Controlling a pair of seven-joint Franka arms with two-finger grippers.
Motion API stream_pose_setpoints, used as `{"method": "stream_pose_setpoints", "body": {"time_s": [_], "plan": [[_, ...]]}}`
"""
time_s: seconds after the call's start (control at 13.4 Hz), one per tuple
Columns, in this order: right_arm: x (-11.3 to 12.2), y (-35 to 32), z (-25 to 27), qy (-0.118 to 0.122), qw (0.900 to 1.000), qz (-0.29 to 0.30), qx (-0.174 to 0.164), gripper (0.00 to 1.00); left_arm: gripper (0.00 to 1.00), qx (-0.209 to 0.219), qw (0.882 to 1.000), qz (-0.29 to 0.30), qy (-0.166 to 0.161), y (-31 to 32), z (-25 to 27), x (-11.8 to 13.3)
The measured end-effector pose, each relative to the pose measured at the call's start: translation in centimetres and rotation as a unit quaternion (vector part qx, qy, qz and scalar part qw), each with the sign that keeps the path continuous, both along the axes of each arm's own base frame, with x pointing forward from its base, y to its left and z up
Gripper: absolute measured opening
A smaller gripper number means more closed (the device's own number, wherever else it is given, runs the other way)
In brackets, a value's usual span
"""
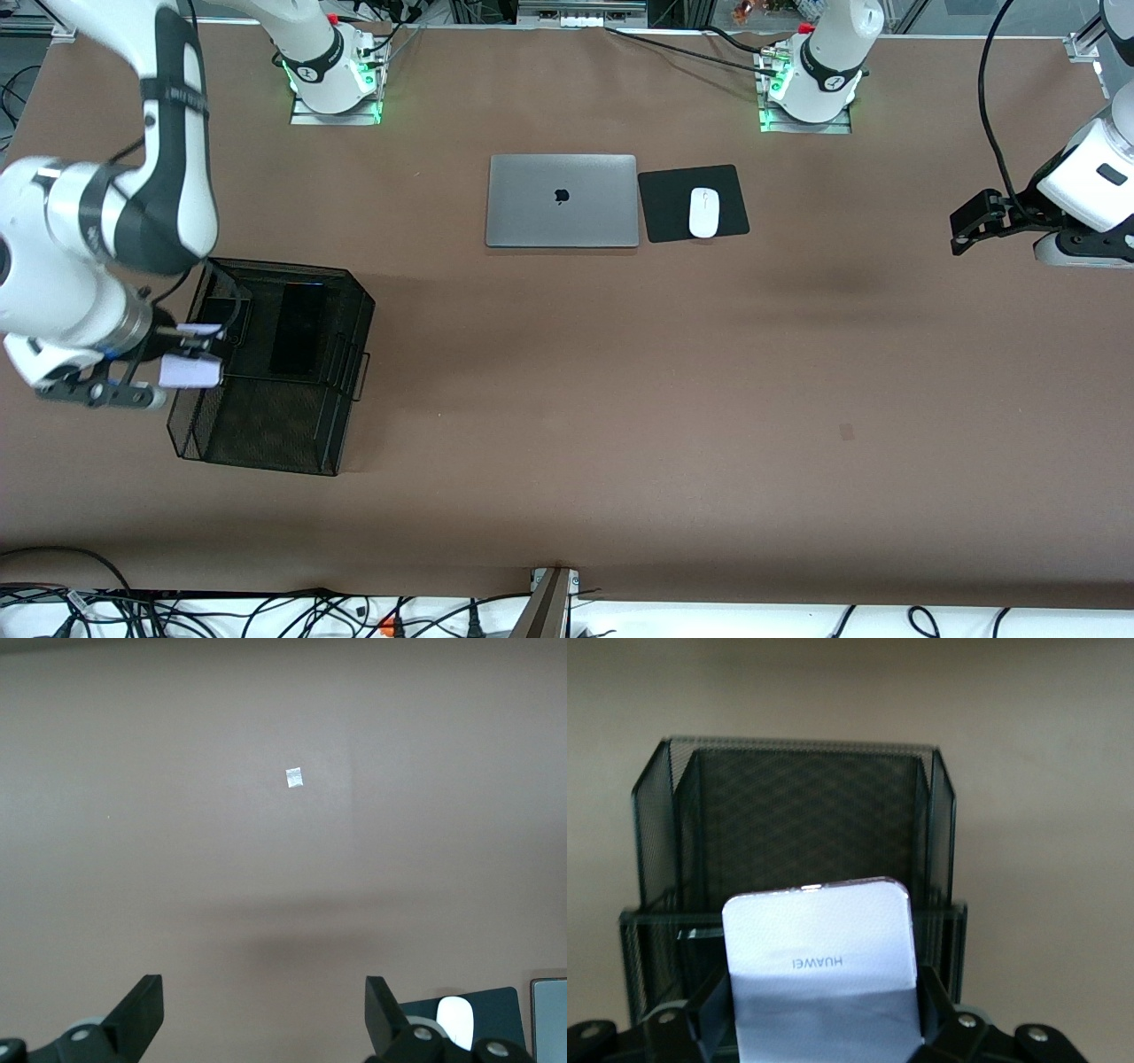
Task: Place phones with both arms
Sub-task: 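Carry the white phone into the mesh basket and open the right gripper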
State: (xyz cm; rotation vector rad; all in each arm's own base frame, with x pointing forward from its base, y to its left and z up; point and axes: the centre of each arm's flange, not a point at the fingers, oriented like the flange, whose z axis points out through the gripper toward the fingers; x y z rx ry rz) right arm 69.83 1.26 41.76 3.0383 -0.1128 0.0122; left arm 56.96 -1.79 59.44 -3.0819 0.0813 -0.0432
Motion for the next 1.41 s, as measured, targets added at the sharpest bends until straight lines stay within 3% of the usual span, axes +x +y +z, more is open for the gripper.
{"method": "stream_pose_setpoints", "body": {"time_s": [0.22,0.45,0.89,0.97,1.04,1.27,1.41], "plan": [[3.6,-0.8,-4.6,-0.009,0.999,0.017,0.028,0.86,1.0,0.0,1.0,-0.001,0.0,-0.1,0.0,0.0],[5.5,0.0,-9.6,-0.011,0.999,0.031,0.035,0.86,1.0,0.0,1.0,-0.001,0.001,-0.1,0.0,0.0],[5.4,0.8,-15.3,0.015,0.998,0.026,0.054,0.86,1.0,0.0,1.0,-0.001,0.001,-0.1,0.0,0.0],[5.4,0.5,-15.9,0.018,0.998,0.022,0.056,0.93,1.0,0.0,1.0,-0.001,0.001,-0.1,0.0,0.0],[5.4,0.3,-16.0,0.018,0.998,0.02,0.056,0.99,1.0,0.0,1.0,-0.001,0.001,-0.1,0.0,0.0],[5.6,0.2,-14.4,0.009,0.998,0.02,0.059,1.0,1.0,0.0,1.0,-0.001,0.001,-0.1,0.0,0.0],[5.2,0.4,-11.7,0.02,0.997,0.021,0.07,1.0,1.0,0.0,1.0,-0.001,0.001,-0.1,0.0,0.0]]}}
